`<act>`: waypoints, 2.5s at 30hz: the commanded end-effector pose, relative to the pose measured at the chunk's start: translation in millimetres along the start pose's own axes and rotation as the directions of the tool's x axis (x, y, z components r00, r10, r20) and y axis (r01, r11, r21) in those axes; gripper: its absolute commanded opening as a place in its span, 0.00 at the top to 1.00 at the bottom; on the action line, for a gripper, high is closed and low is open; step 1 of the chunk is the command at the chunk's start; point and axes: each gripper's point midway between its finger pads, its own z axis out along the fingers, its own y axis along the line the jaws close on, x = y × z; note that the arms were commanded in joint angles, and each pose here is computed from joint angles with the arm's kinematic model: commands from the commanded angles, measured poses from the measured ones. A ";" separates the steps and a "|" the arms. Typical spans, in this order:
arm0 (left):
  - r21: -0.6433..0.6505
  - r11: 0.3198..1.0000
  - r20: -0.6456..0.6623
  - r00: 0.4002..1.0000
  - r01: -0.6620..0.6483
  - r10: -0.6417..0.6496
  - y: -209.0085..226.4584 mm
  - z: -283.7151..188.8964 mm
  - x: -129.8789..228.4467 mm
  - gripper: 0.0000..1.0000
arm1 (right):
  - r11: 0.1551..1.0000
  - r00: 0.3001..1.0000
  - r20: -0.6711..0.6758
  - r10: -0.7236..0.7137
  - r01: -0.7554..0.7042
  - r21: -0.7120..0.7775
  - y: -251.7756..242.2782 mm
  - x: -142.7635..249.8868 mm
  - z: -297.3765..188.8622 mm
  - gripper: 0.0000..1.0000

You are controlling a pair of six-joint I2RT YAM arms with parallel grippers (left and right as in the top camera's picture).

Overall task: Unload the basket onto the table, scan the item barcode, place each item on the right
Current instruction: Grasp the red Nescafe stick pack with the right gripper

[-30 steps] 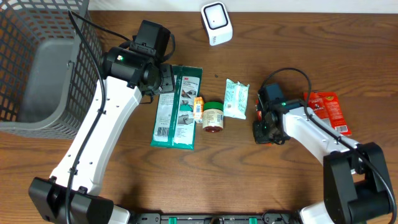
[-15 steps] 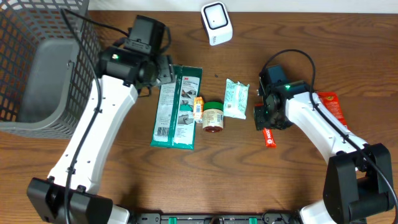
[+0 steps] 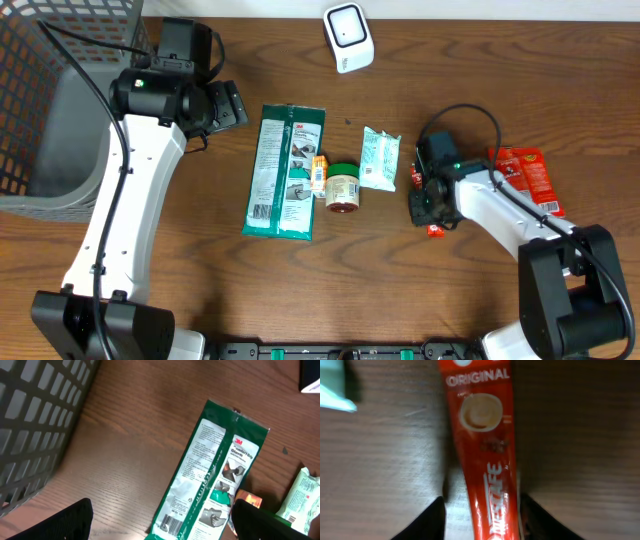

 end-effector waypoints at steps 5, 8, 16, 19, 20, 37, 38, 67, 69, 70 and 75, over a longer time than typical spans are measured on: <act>-0.017 1.000 -0.002 1.000 -0.004 0.004 3.9 1.0 0.1 0.11 | 0.994 1.000 0.019 0.002 -0.004 0.105 -22.6 21.3 27.8 0.70; -0.017 1.000 -0.002 1.000 -0.004 0.004 3.9 1.0 0.1 0.11 | 0.994 1.000 0.013 0.002 -0.003 0.105 -22.9 24.4 29.4 0.80; -0.017 1.000 -0.002 1.000 -0.004 0.004 3.9 1.0 0.1 0.11 | 0.994 1.000 -0.020 0.001 0.001 0.106 -23.3 31.1 28.1 0.64; -0.017 1.000 -0.002 1.000 -0.004 0.004 3.9 1.0 0.1 0.10 | 0.997 0.998 -0.062 0.000 0.004 0.073 -17.7 37.9 25.3 0.63; -0.017 1.000 -0.002 1.000 -0.004 0.004 3.9 1.0 0.1 0.11 | 0.998 0.997 -0.072 0.000 0.004 0.065 -16.4 39.7 24.9 0.63; -0.017 1.000 -0.002 1.000 -0.004 0.004 3.9 1.0 0.1 0.10 | 1.000 0.990 -0.137 0.006 -0.005 0.007 -7.0 54.9 23.7 0.77; -0.017 1.000 -0.002 1.000 -0.004 0.004 3.8 1.0 0.1 0.10 | 1.000 0.991 -0.135 0.007 -0.006 0.006 -6.9 54.3 23.8 0.80; -0.017 1.000 -0.002 1.000 -0.004 0.004 3.9 1.0 0.1 0.10 | 1.000 0.994 -0.113 0.008 -0.007 0.001 -5.7 48.8 24.4 0.99; -0.017 1.000 -0.002 1.000 -0.004 0.004 3.9 1.0 0.1 0.10 | 1.000 0.994 -0.112 0.008 -0.008 0.001 -5.7 48.5 24.5 0.99; -0.017 1.000 -0.002 1.000 -0.004 0.004 3.9 1.0 0.2 0.10 | 1.000 0.994 -0.112 0.008 -0.008 0.001 -5.6 48.5 24.5 0.99; -0.017 1.000 -0.002 1.000 -0.004 0.004 3.9 1.0 0.1 0.10 | 1.000 0.993 -0.120 0.007 -0.007 0.003 -6.0 49.4 22.7 0.99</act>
